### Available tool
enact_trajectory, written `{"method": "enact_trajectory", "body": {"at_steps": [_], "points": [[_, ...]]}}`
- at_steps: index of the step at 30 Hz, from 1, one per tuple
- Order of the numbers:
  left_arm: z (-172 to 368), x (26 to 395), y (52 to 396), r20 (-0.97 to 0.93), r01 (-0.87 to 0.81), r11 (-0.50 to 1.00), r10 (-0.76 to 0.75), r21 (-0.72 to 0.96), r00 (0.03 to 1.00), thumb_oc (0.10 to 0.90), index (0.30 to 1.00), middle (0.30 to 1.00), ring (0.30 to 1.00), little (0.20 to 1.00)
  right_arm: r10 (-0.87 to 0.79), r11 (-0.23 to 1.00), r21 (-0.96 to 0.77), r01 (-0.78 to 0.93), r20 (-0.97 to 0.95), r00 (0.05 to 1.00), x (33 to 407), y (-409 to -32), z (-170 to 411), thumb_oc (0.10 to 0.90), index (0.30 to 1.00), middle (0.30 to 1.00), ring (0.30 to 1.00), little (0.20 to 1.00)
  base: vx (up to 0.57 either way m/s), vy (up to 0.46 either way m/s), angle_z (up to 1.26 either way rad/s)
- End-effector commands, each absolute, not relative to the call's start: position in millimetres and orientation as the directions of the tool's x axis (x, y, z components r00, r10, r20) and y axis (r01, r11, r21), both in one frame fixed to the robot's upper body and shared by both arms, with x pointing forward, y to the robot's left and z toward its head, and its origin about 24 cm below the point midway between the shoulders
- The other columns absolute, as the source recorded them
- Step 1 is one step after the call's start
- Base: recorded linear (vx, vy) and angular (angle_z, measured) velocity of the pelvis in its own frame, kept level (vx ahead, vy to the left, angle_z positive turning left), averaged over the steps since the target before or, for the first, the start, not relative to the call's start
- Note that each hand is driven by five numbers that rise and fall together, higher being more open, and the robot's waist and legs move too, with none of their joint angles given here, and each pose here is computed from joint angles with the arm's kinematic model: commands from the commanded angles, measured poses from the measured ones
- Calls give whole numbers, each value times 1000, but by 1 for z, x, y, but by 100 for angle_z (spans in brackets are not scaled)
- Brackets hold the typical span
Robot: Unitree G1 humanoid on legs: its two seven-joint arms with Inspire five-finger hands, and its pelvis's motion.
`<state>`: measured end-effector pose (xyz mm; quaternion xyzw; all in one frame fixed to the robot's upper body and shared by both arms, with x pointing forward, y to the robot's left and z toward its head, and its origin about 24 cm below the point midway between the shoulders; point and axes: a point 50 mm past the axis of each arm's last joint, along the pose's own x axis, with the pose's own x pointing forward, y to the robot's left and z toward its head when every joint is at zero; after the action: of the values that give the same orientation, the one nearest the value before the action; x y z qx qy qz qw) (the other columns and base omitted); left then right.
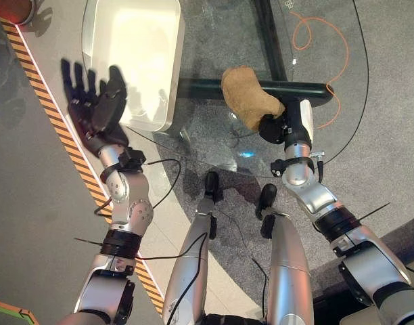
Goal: Wipe the table with a cloth and put it in the basket.
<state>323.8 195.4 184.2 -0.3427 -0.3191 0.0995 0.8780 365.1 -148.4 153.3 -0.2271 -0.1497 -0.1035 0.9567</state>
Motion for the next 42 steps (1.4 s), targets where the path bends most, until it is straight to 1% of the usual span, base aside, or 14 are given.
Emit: {"method": "enact_trajectory", "body": {"at_steps": [1, 2, 3, 6, 9, 12, 17, 23, 30, 42], "points": [[203, 307, 197, 639, 241, 735, 322, -634, 699, 800, 900, 900, 900, 900, 36, 960, -226, 164, 683, 730, 336, -106, 225, 100, 300, 300, 300, 200, 1, -1, -3], [203, 306, 192, 655, 286, 729, 283, -622, 701, 800, 900, 900, 900, 900, 47, 964, -220, 149, 694, 719, 331, -104, 224, 100, 300, 300, 300, 200, 0, 0, 0], [203, 306, 192, 656, 297, 726, 273, -620, 703, 800, 900, 900, 900, 900, 49, 964, -220, 146, 694, 718, 331, -104, 224, 100, 300, 300, 300, 200, 0, 0, 0], [203, 308, 178, 695, 471, 636, 146, -611, 704, 800, 900, 900, 900, 900, 96, 972, -216, 88, 716, 691, 322, -99, 227, 100, 300, 300, 300, 200, 0, 0, 0], [202, 311, 169, 698, 547, 563, 78, -620, 712, 800, 900, 900, 900, 900, 120, 976, -212, 57, 734, 669, 316, -95, 231, 100, 300, 300, 300, 200, 0, 0, 0], [206, 314, 160, 713, 603, 520, 15, -605, 701, 800, 900, 900, 900, 900, 140, 980, -199, 25, 771, 622, 308, -91, 241, 100, 300, 300, 300, 200, 10, 13, -8], [212, 315, 150, 724, 643, 507, -52, -574, 687, 800, 900, 900, 900, 900, 145, 983, -181, 12, 826, 545, 294, -87, 257, 100, 300, 300, 300, 200, 2, 2, -3], [215, 314, 146, 729, 669, 490, -93, -559, 678, 800, 900, 900, 900, 900, 141, 987, -163, 1, 857, 495, 284, -86, 265, 100, 300, 300, 300, 200, 0, 0, 0], [218, 312, 138, 731, 695, 479, -150, -535, 666, 800, 900, 900, 900, 900, 162, 985, -172, -24, 863, 478, 279, -83, 268, 100, 300, 300, 300, 200, 0, 0, 0], [222, 311, 131, 751, 747, 440, -212, -498, 625, 800, 900, 900, 900, 900, 265, 963, -254, -90, 832, 488, 277, -71, 266, 100, 300, 300, 300, 200, 0, 0, 0]]}}
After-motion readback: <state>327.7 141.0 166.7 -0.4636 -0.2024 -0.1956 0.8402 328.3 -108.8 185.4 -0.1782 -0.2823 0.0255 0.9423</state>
